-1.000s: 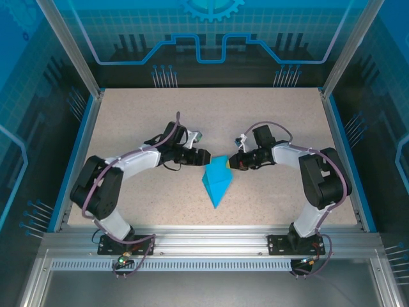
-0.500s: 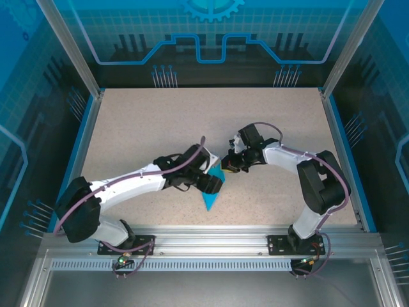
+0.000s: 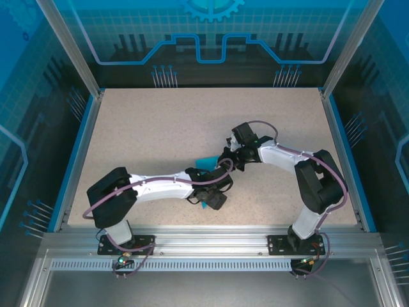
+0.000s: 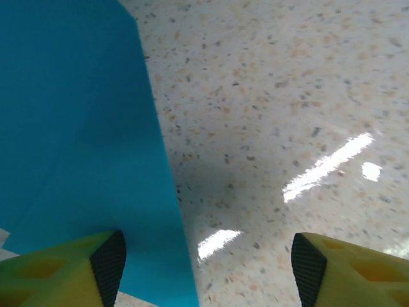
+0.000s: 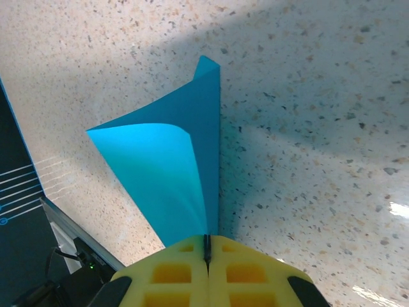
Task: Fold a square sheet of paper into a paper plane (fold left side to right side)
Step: Fold the wing for the fifth time at the center of the table.
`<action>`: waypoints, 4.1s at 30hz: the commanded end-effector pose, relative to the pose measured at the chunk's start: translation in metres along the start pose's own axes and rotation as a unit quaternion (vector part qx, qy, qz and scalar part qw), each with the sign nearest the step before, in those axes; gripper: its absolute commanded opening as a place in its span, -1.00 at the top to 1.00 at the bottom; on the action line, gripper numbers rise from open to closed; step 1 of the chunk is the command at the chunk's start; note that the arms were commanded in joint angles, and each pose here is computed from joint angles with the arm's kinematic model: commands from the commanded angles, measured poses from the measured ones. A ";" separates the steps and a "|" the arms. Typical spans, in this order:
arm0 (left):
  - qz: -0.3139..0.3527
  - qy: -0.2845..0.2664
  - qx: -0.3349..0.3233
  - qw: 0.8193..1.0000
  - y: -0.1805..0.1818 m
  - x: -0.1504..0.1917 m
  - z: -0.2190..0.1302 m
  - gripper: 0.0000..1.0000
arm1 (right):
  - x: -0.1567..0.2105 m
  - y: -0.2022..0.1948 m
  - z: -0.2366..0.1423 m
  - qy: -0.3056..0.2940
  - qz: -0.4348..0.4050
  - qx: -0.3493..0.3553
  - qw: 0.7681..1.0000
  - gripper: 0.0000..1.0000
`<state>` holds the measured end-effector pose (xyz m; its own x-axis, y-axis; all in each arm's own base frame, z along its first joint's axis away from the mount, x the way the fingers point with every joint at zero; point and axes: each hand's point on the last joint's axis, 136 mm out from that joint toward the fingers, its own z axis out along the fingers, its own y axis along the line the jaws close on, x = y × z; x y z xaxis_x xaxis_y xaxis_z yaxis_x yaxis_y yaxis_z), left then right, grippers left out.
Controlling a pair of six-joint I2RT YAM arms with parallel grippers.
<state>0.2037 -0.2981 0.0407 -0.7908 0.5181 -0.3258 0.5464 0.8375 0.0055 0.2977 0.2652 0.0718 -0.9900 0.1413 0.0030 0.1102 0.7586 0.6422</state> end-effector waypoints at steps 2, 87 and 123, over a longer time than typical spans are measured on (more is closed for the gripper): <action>-0.006 -0.002 -0.046 0.999 0.007 -0.007 0.002 -0.41 | 0.003 -0.004 0.003 0.009 0.014 0.020 1.000 1.00; -0.286 0.033 0.372 0.883 -0.002 -0.044 0.028 0.77 | 0.002 -0.032 -0.008 -0.152 -0.052 -0.093 0.983 -0.15; -0.297 0.026 0.372 0.879 0.006 -0.042 0.022 0.33 | 0.016 -0.079 0.044 -0.055 0.030 0.033 0.998 0.22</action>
<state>0.2511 -0.3246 0.0286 -0.9980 0.0509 -0.0379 0.0618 0.6395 -0.7663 0.2969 0.2452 0.0206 -0.9584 0.2566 -0.1253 0.1083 0.7326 0.6720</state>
